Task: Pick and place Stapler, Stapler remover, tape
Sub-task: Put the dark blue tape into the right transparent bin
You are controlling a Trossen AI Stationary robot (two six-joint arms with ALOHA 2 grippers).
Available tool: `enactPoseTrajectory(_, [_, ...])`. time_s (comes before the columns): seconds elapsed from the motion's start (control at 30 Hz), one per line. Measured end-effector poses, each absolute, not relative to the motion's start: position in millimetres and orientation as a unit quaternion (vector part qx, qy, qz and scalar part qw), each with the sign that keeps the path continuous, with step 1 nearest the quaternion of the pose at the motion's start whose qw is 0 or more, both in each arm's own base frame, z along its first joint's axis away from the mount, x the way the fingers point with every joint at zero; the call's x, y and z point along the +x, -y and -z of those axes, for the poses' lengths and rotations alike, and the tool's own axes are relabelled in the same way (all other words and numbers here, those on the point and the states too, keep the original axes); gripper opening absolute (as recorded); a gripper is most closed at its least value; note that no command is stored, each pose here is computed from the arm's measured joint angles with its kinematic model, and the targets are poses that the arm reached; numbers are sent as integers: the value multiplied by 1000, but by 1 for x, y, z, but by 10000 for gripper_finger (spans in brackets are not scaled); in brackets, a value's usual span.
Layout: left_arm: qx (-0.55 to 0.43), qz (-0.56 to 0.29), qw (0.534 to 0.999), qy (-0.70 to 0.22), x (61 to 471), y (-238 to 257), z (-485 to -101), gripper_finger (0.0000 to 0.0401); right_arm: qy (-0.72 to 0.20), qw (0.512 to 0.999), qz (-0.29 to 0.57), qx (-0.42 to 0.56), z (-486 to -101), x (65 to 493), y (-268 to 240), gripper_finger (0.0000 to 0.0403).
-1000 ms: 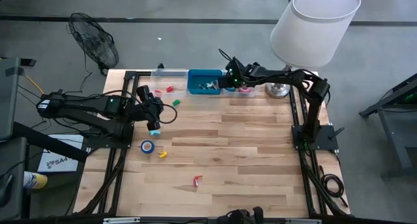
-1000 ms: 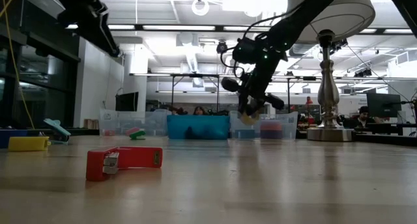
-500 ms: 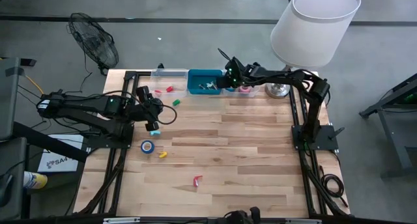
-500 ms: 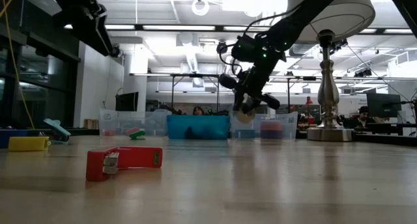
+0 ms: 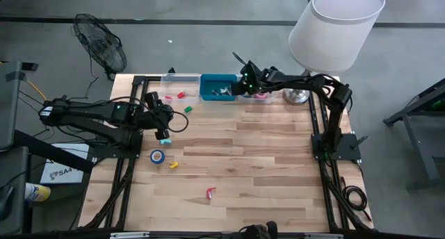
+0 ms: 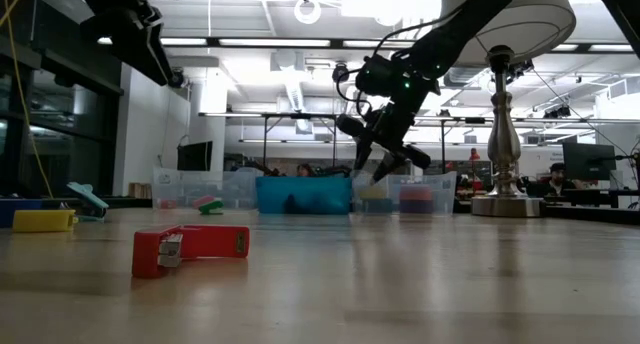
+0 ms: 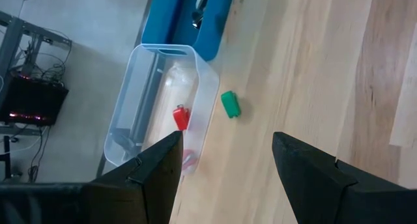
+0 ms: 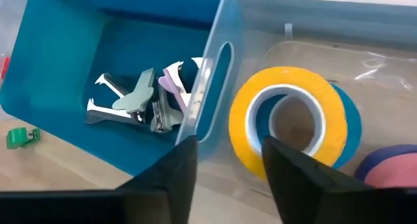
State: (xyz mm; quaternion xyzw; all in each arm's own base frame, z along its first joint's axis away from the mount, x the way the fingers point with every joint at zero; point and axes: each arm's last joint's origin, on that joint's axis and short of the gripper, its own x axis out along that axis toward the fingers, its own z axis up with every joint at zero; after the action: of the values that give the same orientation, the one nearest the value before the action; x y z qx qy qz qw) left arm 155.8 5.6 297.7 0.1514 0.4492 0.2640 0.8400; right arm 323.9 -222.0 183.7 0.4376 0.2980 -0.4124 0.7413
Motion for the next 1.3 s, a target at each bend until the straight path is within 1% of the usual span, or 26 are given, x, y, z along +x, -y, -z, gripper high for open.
enactPoseTrajectory(0.1, [149, -261, 842, -449, 155, -5, -298, 231, -299, 743, 412, 435, -184, 324, 222, 199])
enactPoseTrajectory(0.2, [144, -253, 844, -451, 154, -5, -298, 231, -300, 742, 411, 436, -186, 323, 221, 212])
enactPoseTrajectory(0.3, [133, -248, 847, -451, 151, -5, -299, 231, -301, 748, 400, 437, -194, 321, 218, 212])
enactPoseTrajectory(0.6, [95, -270, 829, -481, 139, -6, -295, 231, -283, 789, 371, 400, -232, 319, 196, 213])
enactPoseTrajectory(0.8, [80, -254, 822, -503, 135, -5, -292, 231, -278, 814, 339, 380, -250, 323, 173, 213])
enactPoseTrajectory(1.07, [30, -242, 817, -522, 134, -3, -279, 231, -294, 838, 297, 350, -271, 326, 132, 212])
enactPoseTrajectory(1.3, [-38, -227, 803, -550, 132, 0, -261, 231, -319, 859, 286, 279, -288, 321, 82, 212])
